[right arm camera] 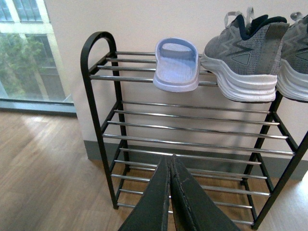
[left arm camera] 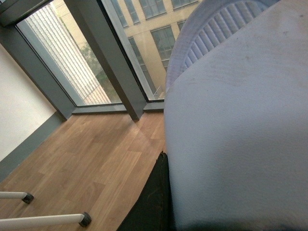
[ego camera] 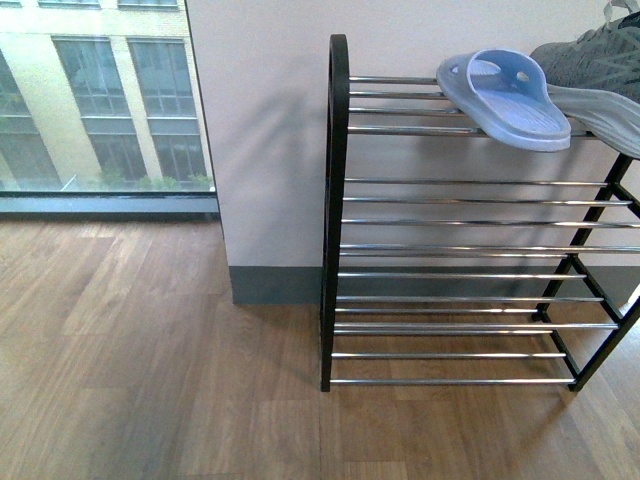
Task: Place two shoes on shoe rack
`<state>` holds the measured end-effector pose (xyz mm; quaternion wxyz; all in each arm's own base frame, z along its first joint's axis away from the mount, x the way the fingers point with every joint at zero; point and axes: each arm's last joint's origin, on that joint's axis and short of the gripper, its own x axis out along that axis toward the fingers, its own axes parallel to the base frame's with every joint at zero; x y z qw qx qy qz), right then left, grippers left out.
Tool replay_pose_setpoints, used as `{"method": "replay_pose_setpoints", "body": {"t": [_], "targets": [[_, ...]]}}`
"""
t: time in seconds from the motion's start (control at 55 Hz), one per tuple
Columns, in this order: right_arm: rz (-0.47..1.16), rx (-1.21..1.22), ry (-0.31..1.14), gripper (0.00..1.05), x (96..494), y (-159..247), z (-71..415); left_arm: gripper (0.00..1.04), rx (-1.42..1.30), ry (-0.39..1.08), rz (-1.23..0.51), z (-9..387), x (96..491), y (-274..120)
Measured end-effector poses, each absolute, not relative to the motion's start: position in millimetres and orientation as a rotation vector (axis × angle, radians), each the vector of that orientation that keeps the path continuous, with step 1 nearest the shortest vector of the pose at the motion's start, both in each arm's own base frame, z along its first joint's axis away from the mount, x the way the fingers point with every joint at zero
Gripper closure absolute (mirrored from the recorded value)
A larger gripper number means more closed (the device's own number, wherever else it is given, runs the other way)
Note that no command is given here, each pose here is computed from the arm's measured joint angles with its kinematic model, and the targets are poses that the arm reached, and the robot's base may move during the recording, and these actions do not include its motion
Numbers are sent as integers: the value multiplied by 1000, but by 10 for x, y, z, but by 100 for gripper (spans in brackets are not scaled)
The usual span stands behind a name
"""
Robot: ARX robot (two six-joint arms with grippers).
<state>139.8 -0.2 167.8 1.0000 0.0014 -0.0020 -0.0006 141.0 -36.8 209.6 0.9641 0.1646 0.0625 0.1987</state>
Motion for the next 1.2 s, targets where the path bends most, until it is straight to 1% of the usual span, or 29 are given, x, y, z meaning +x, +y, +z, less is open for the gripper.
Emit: {"method": "replay_pose_setpoints", "body": {"t": [0.4,1.11,1.201], "targets": [[-1,3,-19,103,1234,-2,1727,103,333,126,402,2096,1410,-368],[-1,3,-21,103,1075,-1,1727,103,333,126,402,2096,1410,-368],[-3,3,13,103,1003,-2,1681,103,333,126,402,2096,1410,-368]]}}
